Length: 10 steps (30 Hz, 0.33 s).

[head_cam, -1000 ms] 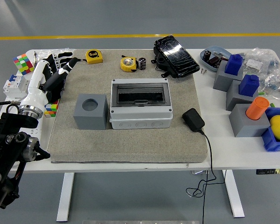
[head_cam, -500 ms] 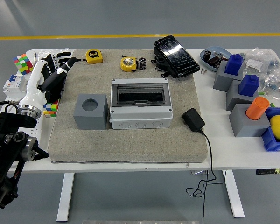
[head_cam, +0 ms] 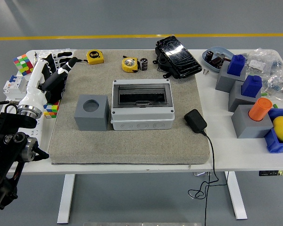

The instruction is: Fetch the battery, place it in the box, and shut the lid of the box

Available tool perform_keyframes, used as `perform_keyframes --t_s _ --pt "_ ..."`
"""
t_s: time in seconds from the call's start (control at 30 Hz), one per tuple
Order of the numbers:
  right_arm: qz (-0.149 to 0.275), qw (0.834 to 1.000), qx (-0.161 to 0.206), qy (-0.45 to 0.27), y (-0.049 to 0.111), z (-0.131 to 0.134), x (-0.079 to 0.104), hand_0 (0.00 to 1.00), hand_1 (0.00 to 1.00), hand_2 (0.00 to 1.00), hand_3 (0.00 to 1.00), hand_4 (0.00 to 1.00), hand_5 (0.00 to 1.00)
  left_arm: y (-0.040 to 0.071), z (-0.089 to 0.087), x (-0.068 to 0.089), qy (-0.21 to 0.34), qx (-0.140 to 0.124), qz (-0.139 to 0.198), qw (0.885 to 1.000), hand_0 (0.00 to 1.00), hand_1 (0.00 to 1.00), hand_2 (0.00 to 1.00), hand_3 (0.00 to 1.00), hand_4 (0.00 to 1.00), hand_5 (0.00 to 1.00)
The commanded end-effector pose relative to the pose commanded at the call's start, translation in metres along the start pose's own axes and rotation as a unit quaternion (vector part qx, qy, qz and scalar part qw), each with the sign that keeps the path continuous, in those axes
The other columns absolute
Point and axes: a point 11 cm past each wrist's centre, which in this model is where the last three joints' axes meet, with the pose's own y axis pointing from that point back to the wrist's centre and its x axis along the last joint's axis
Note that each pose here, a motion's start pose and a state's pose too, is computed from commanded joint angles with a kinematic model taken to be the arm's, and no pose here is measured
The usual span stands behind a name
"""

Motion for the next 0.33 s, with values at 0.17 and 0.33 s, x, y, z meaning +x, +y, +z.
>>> perform_keyframes --t_s 0.17,0.33 --pt "0.0 1.0 -0.001 0.002 0.0 0.0007 0.0003 0.564 0.602 0.596 0.546 0.927 0.488 0.0005 0.0002 0.0011 -0.001 -0.001 0.001 1.0 0.696 0.701 0.647 0.658 0.983 0.554" --pt "0.001 1.0 0.001 0.0 0.0001 -0.0014 0.0009 0.564 0.602 0.597 0.546 0.927 0.488 0.0007 0.0005 0.0018 -0.001 -0.001 0.002 1.0 0.697 0.7 0.647 0.659 0.982 0.553"
